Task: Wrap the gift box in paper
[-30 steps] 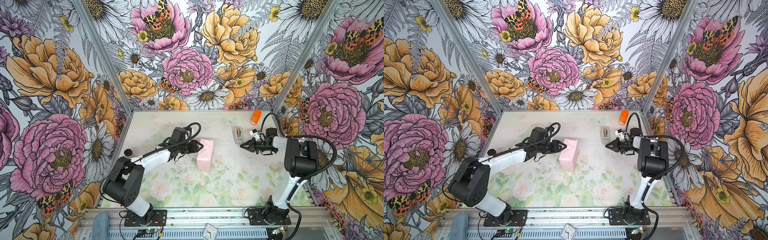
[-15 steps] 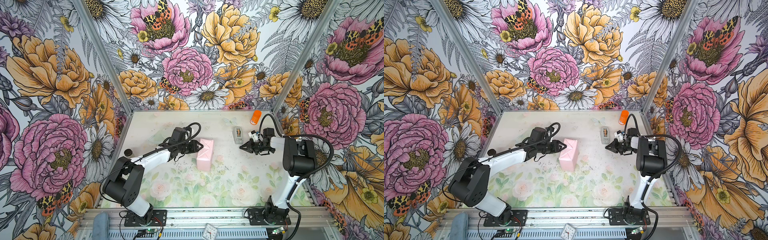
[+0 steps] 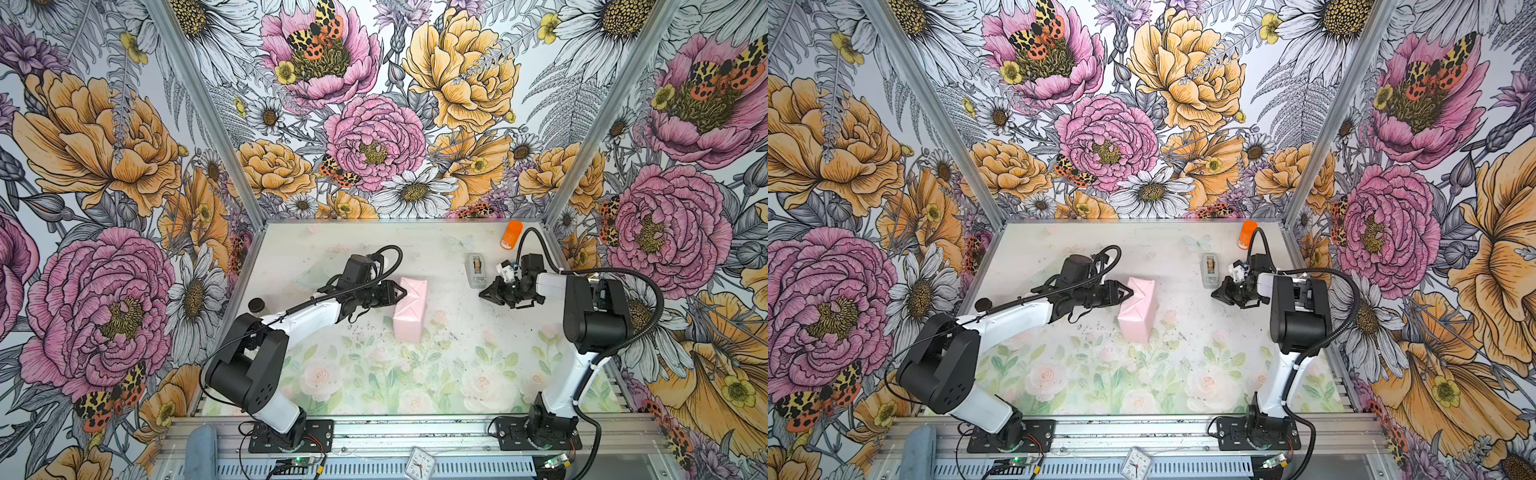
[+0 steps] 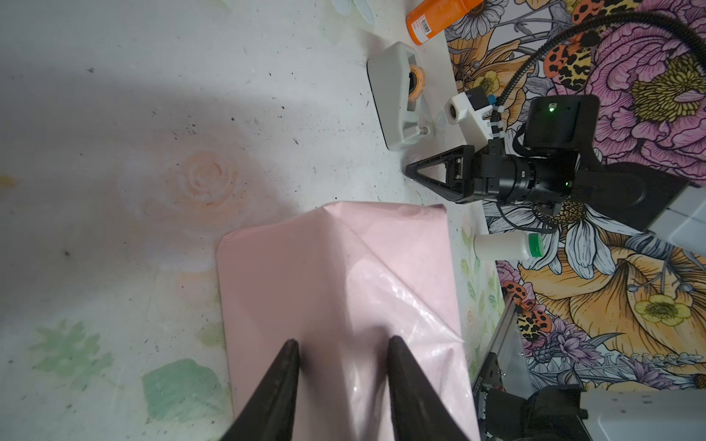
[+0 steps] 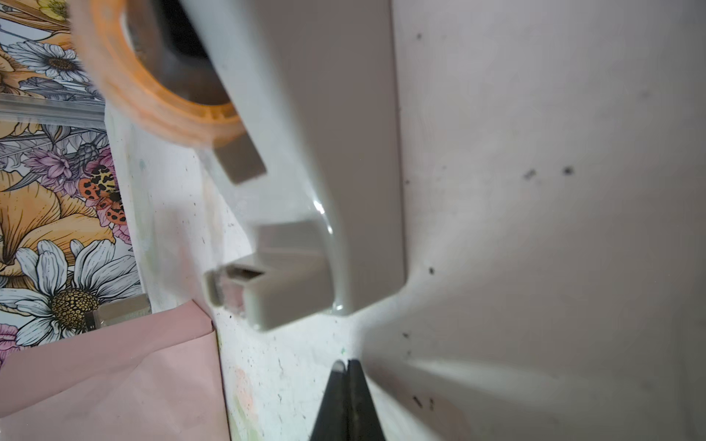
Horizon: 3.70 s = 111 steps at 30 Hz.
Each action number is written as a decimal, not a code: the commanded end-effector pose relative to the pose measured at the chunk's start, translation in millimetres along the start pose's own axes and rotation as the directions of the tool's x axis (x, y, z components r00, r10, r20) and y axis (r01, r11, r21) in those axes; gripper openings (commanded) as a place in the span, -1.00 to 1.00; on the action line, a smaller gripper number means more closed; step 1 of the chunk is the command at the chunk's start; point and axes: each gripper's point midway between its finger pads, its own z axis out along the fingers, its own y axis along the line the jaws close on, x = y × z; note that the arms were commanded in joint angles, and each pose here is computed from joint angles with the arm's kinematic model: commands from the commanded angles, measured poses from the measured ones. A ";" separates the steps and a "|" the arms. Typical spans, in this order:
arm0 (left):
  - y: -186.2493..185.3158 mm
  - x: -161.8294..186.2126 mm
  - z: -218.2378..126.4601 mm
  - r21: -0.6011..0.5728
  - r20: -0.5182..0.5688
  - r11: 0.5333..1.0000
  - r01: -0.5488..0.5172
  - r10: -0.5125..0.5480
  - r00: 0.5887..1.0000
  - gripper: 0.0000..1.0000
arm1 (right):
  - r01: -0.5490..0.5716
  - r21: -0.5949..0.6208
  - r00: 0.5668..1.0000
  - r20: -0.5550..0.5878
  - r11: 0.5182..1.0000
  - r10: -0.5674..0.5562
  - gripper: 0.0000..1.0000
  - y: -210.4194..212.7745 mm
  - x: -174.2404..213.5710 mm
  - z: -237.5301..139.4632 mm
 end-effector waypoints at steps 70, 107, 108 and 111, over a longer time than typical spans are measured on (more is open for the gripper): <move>17.7 32.7 5.2 -0.113 -0.102 0.994 -0.009 -0.003 0.995 -0.20 | 0.586 -0.423 0.728 -0.100 0.692 -0.678 -1.00 286.0 136.3 -48.8; 17.5 35.9 9.7 -0.113 -0.114 0.993 -0.013 0.000 0.993 -0.20 | 0.497 -0.263 0.711 -0.422 0.827 -0.562 -1.00 222.0 142.8 7.5; 16.9 35.4 9.6 -0.112 -0.113 0.994 -0.015 0.002 0.994 -0.20 | 0.496 -0.261 0.713 -0.421 0.828 -0.560 -1.00 221.8 141.7 7.3; 16.5 35.4 9.6 -0.111 -0.114 0.994 -0.015 0.002 0.994 -0.20 | 0.486 -0.256 0.720 -0.425 0.836 -0.549 -1.00 220.5 140.4 8.2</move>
